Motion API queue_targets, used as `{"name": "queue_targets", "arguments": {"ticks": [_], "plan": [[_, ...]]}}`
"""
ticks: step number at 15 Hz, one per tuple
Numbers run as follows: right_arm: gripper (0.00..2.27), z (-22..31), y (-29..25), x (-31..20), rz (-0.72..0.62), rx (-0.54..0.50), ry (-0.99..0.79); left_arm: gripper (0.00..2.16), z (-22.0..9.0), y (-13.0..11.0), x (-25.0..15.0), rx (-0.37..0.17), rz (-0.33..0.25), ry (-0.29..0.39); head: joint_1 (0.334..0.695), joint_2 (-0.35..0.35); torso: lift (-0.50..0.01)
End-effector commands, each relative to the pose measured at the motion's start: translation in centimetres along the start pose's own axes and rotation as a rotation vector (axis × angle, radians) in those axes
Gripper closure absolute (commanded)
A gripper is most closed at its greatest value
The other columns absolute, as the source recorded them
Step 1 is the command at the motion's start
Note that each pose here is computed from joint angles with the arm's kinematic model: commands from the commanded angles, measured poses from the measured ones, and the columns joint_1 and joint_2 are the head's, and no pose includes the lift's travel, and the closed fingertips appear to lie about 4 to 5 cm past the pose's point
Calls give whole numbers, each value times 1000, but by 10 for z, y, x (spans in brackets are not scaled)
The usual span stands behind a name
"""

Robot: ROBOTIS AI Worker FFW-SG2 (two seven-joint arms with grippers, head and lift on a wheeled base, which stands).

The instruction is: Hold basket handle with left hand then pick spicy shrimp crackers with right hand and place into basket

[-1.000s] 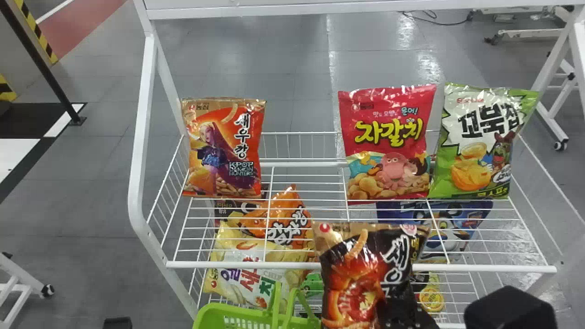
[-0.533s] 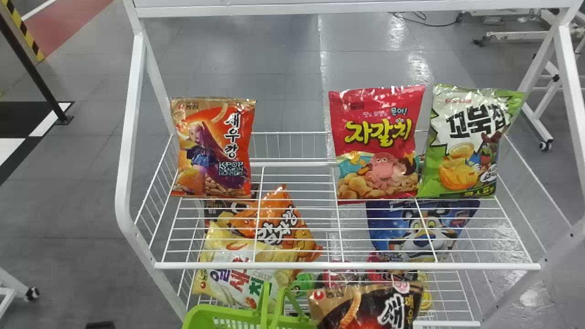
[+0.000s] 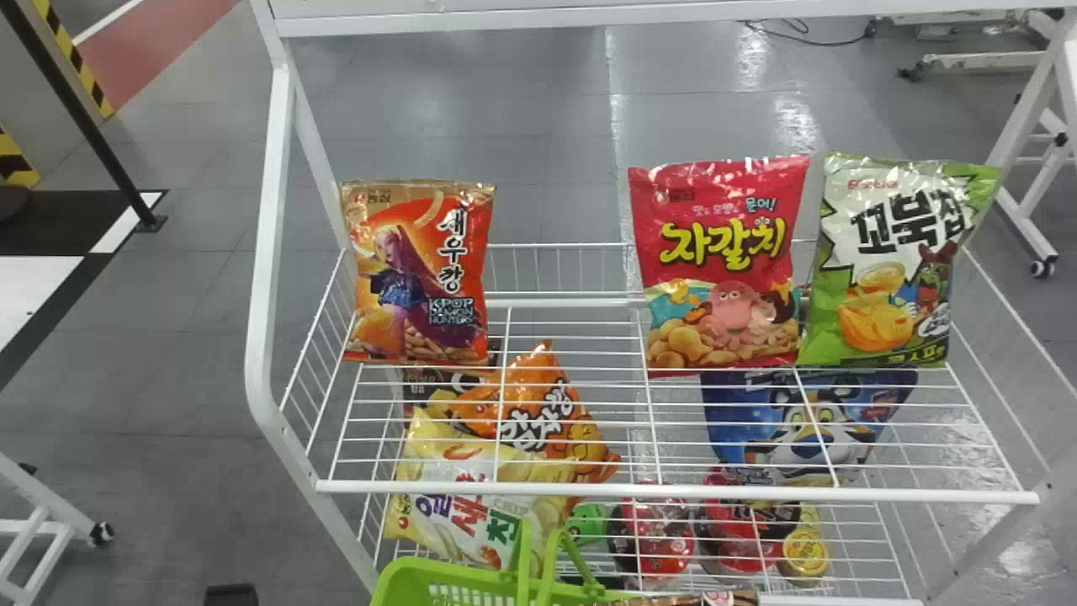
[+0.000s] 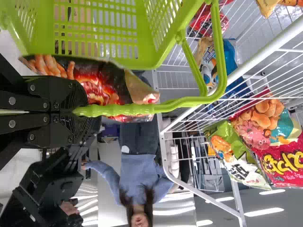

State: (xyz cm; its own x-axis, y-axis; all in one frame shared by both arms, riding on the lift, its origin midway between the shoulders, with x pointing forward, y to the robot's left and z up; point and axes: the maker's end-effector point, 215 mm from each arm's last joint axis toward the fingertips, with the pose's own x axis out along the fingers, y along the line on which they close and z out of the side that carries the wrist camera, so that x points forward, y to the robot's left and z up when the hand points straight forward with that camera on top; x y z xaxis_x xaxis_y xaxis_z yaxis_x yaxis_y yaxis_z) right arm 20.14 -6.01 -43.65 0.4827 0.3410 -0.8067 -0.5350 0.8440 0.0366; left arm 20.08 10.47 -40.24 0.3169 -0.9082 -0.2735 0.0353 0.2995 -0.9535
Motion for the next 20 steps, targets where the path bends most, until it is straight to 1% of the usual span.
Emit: {"name": "queue_targets", "arguments": {"ticks": [1,2,3,4,7,10,11,12,13,14,15,16,18,20], "plan": [[1943,4,17,17,28,-4,4,1895,-2,-1,2,3,-2,8,695,131,-37],[1943,10,24,27,35,-4,-10,1892,-3,-1,2,4,0,13,695,154,-37],[1946,13,30,34,39,-9,-15,1892,-3,-1,2,5,1,17,695,199,-37],[1946,17,34,40,41,-12,-17,1892,-5,-1,3,7,1,23,695,223,-37],[1946,24,45,60,53,-27,-6,1892,-7,-3,6,11,-1,34,695,272,-37],[1929,17,57,68,79,-39,24,1892,-7,-3,6,12,-1,36,695,319,-37],[1757,-4,61,67,100,-66,105,1895,-7,-3,6,13,-2,37,695,331,-37],[1207,-18,60,65,112,-88,164,1892,-8,-3,7,13,-3,38,695,342,-37],[549,-19,59,65,108,-88,168,1895,-7,-4,7,15,-4,39,695,349,-37],[49,-21,54,63,93,-88,167,1892,-8,-5,8,16,-5,42,695,349,-37],[9,-18,49,61,75,-87,150,1895,-8,-5,8,16,-5,42,695,335,-37],[6,-14,41,60,53,-80,133,1892,-8,-5,8,16,-5,42,695,335,-37],[43,-10,23,57,5,-70,115,1895,-9,-5,8,14,-6,41,695,295,-37],[63,1,7,50,-34,-39,58,1892,-9,-4,8,14,-4,42,695,252,-37]]}}
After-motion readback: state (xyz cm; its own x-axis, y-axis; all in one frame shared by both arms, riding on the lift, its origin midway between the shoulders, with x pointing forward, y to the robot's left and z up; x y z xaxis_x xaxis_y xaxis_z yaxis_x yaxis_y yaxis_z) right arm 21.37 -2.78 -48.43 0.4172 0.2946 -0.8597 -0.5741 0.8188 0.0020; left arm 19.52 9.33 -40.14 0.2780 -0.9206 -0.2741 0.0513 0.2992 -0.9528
